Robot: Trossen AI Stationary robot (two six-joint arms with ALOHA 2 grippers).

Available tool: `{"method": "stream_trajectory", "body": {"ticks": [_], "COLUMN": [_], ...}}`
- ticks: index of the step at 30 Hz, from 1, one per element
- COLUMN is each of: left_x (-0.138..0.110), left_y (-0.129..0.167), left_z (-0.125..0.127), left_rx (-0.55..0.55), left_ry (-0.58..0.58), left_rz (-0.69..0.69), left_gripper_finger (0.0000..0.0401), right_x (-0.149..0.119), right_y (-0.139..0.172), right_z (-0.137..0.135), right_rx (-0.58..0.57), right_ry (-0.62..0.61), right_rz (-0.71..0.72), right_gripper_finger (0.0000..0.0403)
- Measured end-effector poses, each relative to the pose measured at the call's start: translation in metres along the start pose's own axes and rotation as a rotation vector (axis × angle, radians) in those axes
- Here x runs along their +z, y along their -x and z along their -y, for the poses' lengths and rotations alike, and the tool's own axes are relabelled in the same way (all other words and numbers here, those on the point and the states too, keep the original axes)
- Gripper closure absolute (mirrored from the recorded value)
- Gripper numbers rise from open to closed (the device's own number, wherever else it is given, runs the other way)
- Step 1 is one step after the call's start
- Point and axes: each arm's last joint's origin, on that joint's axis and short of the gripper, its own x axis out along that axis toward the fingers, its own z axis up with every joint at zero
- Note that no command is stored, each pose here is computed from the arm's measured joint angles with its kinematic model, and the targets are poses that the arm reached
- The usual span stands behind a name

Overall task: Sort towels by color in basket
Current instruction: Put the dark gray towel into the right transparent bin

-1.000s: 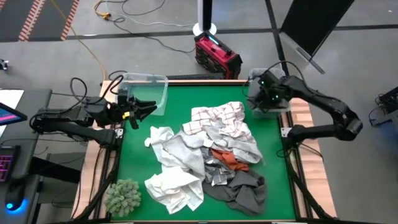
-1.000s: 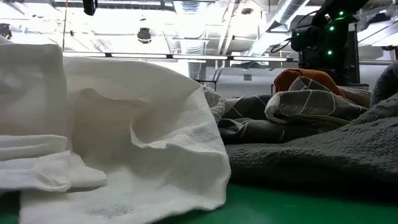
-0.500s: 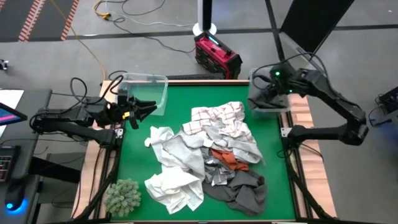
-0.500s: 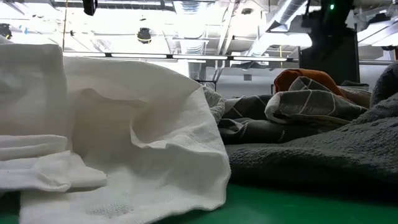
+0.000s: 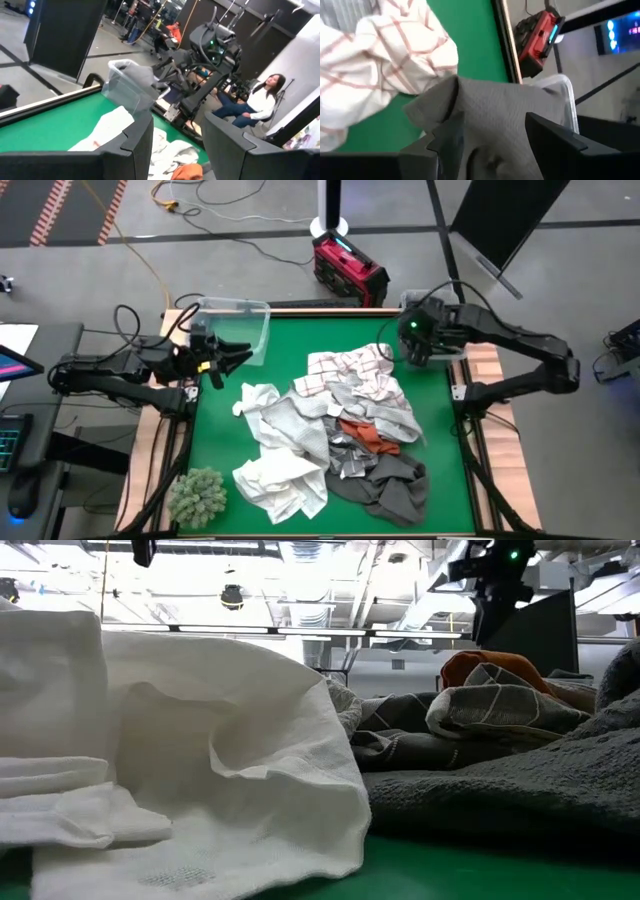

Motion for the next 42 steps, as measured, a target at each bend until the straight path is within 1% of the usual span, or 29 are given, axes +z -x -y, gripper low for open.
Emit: {"method": "stream_trajectory", "body": {"ticks": [4, 6, 8, 9, 11, 13, 15, 16, 18, 20, 23, 25, 29, 32, 35, 38, 42], "left_x": [-0.003, -0.004, -0.005, -0.005, -0.005, -0.005, -0.005, -0.005, -0.005, -0.004, -0.003, -0.002, -0.003, -0.003, -0.003, -0.003, -0.003], "left_y": [0.0, 0.0, 0.0, 0.0, 0.0, 0.0, 0.0, 0.0, 0.0, 0.0, 0.002, 0.003, 0.002, 0.002, 0.002, 0.002, 0.002], "left_z": [-0.002, -0.003, -0.003, -0.003, -0.003, -0.003, -0.003, -0.003, -0.002, -0.002, -0.002, -0.002, -0.002, -0.002, -0.002, -0.002, -0.002], "left_rx": [0.018, 0.026, 0.028, 0.028, 0.028, 0.024, 0.018, 0.015, 0.012, 0.007, -0.001, -0.002, -0.001, -0.002, -0.001, -0.001, -0.001], "left_ry": [-0.015, -0.022, -0.024, -0.024, -0.023, -0.021, -0.021, -0.02, -0.012, 0.0, 0.006, 0.008, 0.008, 0.009, 0.015, 0.015, 0.022], "left_rz": [-0.03, -0.042, -0.046, -0.046, -0.046, -0.047, -0.051, -0.053, -0.054, -0.048, -0.041, -0.039, -0.04, -0.041, -0.041, -0.043, -0.043], "left_gripper_finger": [0.0246, 0.0246, 0.0246, 0.0246, 0.0246, 0.0246, 0.0246, 0.0246, 0.0246, 0.0246, 0.0246, 0.0246, 0.0246, 0.0246, 0.0246, 0.0246, 0.0246], "right_x": [0.004, 0.005, 0.006, 0.006, 0.004, 0.0, -0.005, -0.008, -0.016, -0.024, -0.035, -0.038, -0.036, -0.034, -0.034, -0.037, -0.043], "right_y": [-0.019, -0.029, -0.04, -0.045, -0.053, -0.059, -0.064, -0.066, -0.068, -0.068, -0.068, -0.071, -0.087, -0.107, -0.134, -0.154, -0.165], "right_z": [0.003, 0.007, 0.011, 0.013, 0.017, 0.021, 0.028, 0.033, 0.046, 0.06, 0.075, 0.082, 0.089, 0.092, 0.091, 0.091, 0.094], "right_rx": [0.023, 0.028, 0.035, 0.039, 0.058, 0.089, 0.093, 0.078, 0.003, -0.066, -0.127, -0.15, -0.178, -0.159, -0.081, -0.012, 0.059], "right_ry": [0.076, 0.082, 0.078, 0.072, 0.057, 0.03, -0.022, -0.063, -0.18, -0.314, -0.472, -0.526, -0.573, -0.579, -0.594, -0.651, -0.738], "right_rz": [-0.09, -0.131, -0.177, -0.2, -0.242, -0.279, -0.312, -0.326, -0.35, -0.344, -0.339, -0.34, -0.35, -0.385, -0.439, -0.49, -0.497], "right_gripper_finger": [0.0164, 0.0168, 0.0183, 0.0198, 0.024, 0.0298, 0.0366, 0.038, 0.0382, 0.0381, 0.0384, 0.0384, 0.0385, 0.0385, 0.0385, 0.0385, 0.0385]}}
